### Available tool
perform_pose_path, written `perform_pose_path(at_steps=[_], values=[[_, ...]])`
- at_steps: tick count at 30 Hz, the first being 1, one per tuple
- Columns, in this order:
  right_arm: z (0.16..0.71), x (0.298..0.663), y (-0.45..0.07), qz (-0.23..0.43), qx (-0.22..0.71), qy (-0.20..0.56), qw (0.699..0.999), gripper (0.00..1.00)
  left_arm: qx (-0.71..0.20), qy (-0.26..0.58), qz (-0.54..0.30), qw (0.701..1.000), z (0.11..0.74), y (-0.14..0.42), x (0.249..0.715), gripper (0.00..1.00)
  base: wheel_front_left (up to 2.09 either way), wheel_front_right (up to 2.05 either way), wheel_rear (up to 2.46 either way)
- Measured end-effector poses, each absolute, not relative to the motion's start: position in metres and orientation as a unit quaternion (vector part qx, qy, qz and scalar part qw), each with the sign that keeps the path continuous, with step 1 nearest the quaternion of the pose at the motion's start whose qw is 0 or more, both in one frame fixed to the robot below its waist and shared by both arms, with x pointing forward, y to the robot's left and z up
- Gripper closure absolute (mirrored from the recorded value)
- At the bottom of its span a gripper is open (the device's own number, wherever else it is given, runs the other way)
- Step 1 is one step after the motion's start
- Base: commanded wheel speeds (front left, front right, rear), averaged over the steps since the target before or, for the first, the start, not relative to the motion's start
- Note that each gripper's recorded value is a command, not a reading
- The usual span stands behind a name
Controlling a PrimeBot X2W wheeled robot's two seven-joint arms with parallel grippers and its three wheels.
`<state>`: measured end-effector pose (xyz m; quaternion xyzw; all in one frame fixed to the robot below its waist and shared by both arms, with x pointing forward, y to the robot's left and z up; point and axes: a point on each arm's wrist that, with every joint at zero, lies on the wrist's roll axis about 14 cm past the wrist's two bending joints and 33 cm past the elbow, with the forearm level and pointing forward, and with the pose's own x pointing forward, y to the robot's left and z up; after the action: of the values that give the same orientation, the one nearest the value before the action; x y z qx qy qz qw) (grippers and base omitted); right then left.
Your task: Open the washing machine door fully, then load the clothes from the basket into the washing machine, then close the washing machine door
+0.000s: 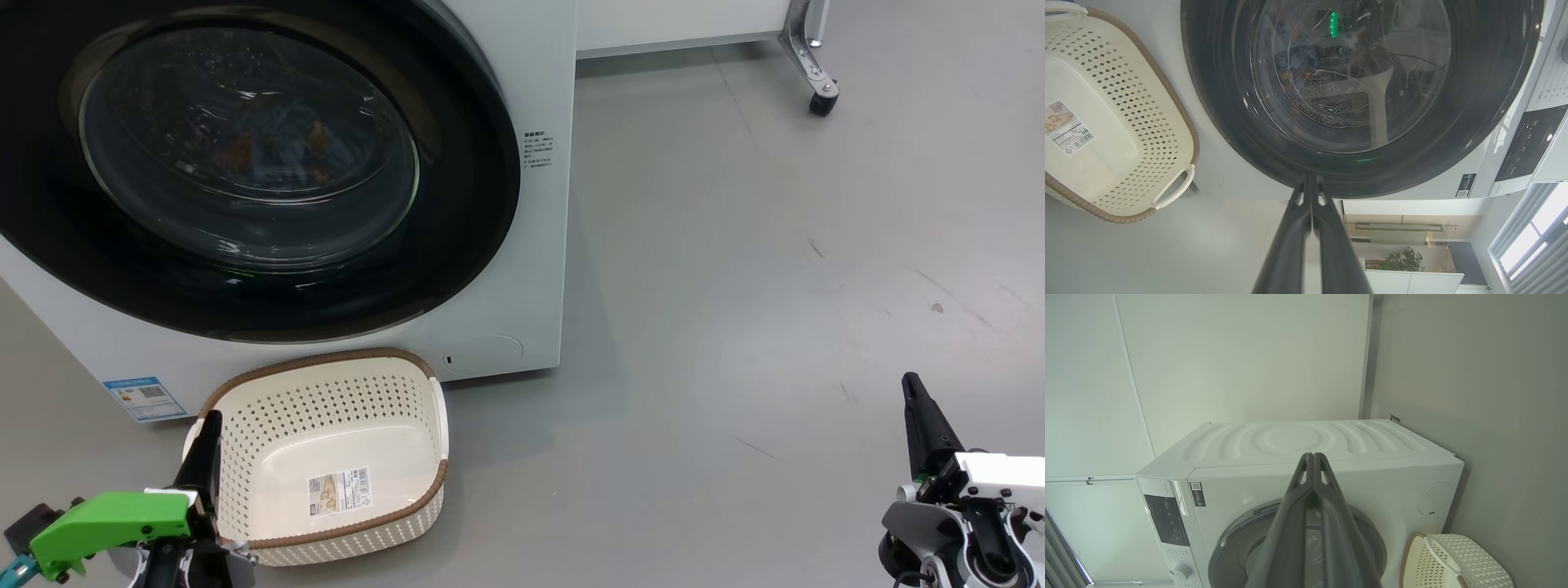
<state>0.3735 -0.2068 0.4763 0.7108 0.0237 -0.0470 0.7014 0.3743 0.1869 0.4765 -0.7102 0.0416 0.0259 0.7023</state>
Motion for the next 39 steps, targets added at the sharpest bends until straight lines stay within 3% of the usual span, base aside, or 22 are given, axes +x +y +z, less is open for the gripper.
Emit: perform_pose_path(at_steps=[39], values=[[0.4765,0.3735,-0.2071,-0.046,0.711,0.024,0.701,1.0,-0.71,0.043,0.024,0.702,0.4765,0.1865,0.3742,1.0,0.0,0.0,0.0]])
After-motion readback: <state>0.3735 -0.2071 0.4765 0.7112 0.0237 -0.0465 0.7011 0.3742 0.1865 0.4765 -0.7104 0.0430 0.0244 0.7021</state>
